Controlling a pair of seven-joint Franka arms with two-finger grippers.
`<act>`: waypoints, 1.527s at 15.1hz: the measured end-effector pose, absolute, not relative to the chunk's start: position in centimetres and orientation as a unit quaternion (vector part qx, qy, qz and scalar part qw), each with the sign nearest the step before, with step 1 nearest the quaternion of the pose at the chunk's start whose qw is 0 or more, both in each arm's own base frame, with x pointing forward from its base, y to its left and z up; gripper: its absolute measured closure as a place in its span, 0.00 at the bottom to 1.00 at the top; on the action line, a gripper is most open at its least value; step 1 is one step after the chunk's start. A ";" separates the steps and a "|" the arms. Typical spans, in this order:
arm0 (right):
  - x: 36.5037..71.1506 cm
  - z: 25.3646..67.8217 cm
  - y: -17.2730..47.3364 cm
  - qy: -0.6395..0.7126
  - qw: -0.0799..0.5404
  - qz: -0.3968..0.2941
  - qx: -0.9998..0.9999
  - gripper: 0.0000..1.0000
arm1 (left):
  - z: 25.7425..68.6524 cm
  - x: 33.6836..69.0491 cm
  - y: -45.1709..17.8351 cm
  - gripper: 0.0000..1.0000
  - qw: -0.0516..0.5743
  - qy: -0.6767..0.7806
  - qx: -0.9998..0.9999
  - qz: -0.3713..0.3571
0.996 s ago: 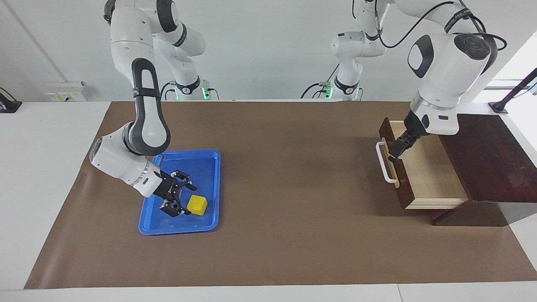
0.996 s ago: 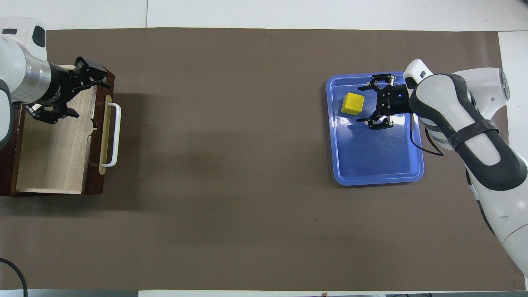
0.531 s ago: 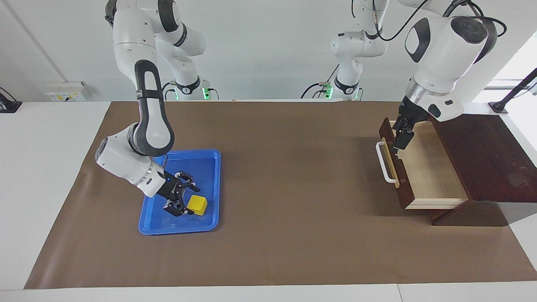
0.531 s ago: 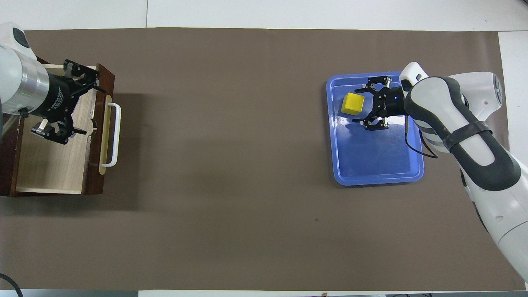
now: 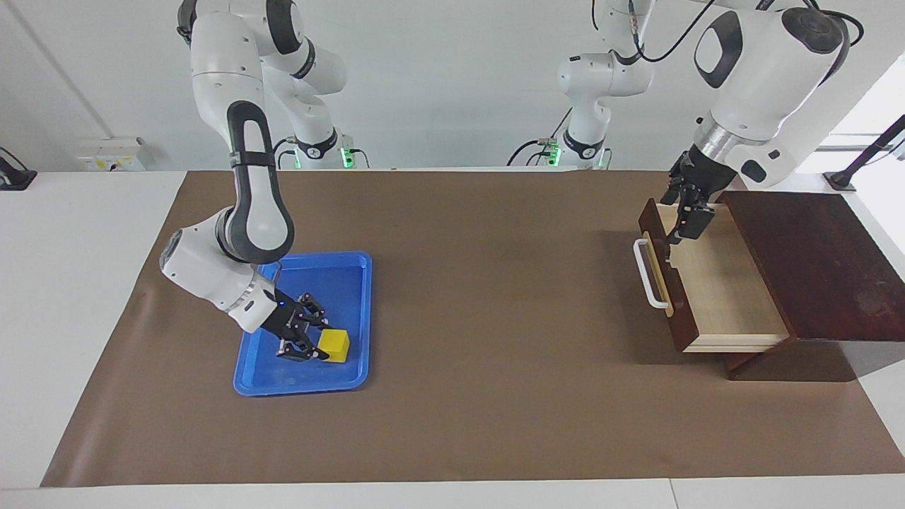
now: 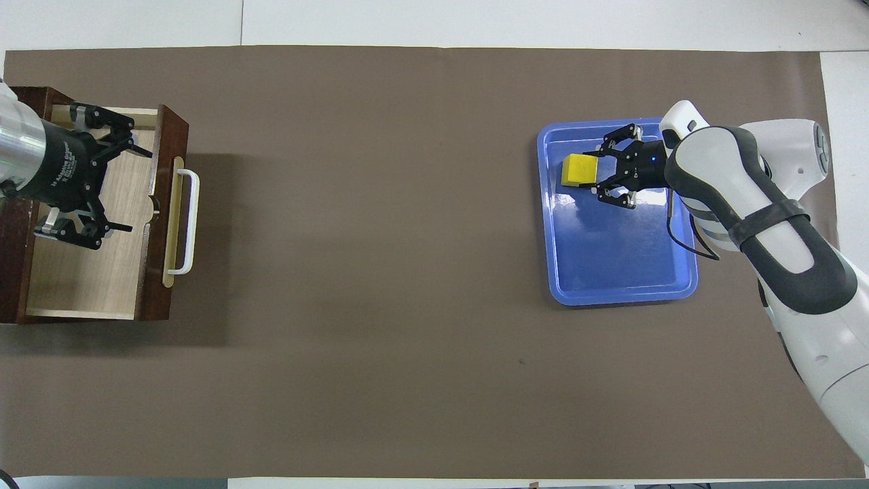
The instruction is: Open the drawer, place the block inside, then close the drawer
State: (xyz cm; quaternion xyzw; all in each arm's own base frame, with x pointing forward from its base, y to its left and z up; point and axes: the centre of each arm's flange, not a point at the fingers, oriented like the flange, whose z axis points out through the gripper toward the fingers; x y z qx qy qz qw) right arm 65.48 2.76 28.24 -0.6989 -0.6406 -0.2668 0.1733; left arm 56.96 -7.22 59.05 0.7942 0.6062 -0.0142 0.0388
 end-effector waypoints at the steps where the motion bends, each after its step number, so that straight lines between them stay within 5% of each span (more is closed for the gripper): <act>1: 65.6 28.7 3.1 -0.640 0.184 -0.266 -0.696 0.45 | 59.2 57.0 -5.8 0.00 0.041 0.616 0.787 -0.016; 7: 66.6 37.1 6.2 -0.627 0.239 -0.256 -0.696 0.45 | 61.6 54.8 -6.7 0.00 0.032 0.609 0.792 -0.025; 12: 63.0 46.9 18.3 -0.615 0.260 -0.233 -0.707 0.45 | 63.3 54.0 -5.2 0.00 0.035 0.651 0.758 -0.013; 19: 56.6 51.1 37.9 -0.582 0.272 -0.249 -0.724 0.45 | 65.1 53.7 -9.2 0.00 0.020 0.711 0.703 -0.008; 23: 53.3 51.1 43.5 -0.589 0.275 -0.257 -0.715 0.45 | 64.8 53.3 -12.6 0.00 0.009 0.722 0.692 0.000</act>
